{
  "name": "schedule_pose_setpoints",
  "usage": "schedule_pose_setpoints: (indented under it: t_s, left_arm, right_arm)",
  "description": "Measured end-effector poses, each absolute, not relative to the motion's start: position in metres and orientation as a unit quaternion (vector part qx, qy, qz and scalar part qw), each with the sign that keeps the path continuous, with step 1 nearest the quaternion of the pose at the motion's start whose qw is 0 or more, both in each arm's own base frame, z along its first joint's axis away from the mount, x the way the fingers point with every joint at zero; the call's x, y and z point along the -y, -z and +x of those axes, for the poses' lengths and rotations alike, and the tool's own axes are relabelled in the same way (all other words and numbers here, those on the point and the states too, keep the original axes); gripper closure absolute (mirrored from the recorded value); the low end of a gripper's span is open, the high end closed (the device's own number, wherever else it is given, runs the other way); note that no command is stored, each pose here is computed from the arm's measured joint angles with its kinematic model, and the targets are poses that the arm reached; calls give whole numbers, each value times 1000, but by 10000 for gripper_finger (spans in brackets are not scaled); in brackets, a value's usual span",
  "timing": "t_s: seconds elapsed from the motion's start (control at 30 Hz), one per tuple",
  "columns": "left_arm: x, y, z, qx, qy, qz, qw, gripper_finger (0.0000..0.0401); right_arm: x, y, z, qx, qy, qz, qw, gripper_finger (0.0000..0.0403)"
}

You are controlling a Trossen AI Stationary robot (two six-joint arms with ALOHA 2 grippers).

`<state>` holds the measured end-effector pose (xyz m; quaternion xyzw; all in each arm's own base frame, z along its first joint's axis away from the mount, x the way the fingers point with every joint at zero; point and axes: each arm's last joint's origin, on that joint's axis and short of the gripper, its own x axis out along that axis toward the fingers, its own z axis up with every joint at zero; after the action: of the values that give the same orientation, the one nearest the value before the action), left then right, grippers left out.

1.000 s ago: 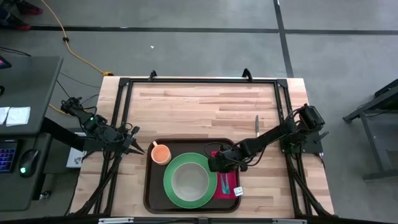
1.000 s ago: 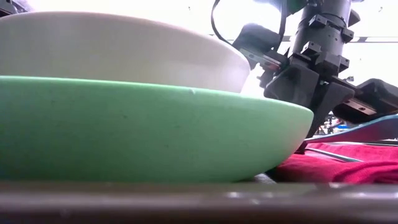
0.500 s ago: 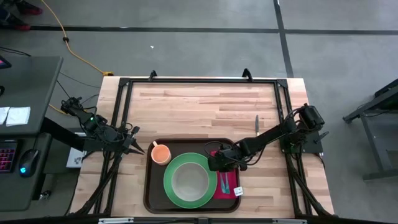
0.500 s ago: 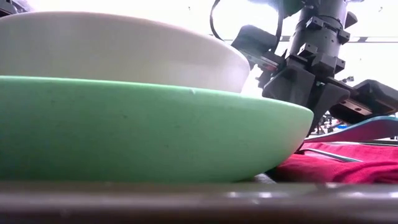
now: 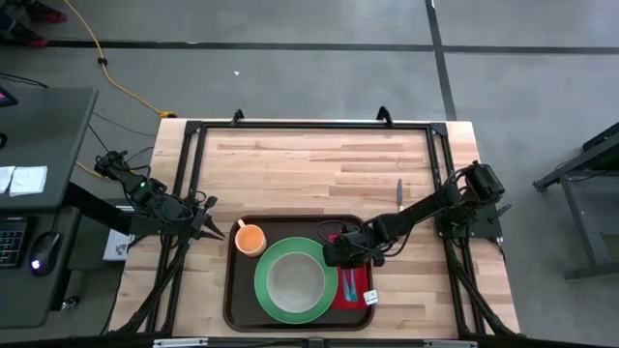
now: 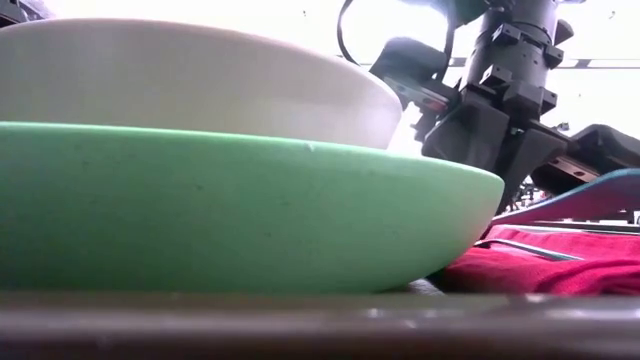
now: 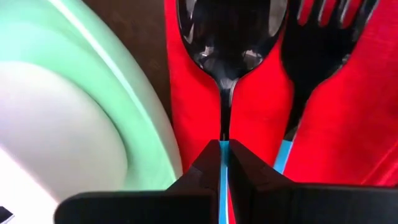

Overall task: Set up tray
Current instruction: Put the spoon on the top of the table napkin between the green and blue fork on the brown serving tray

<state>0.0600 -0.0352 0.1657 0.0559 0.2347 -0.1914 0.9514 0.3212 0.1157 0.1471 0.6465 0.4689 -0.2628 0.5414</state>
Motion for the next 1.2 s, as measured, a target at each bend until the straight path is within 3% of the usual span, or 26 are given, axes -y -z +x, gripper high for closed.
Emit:
schedule_pose_setpoints:
  t_s: [1.2]
  left_arm:
    - [35,-166,60,-235,191,56,951,329]
  right_arm:
    - [-121,-131,333,-476,231,663,530,402]
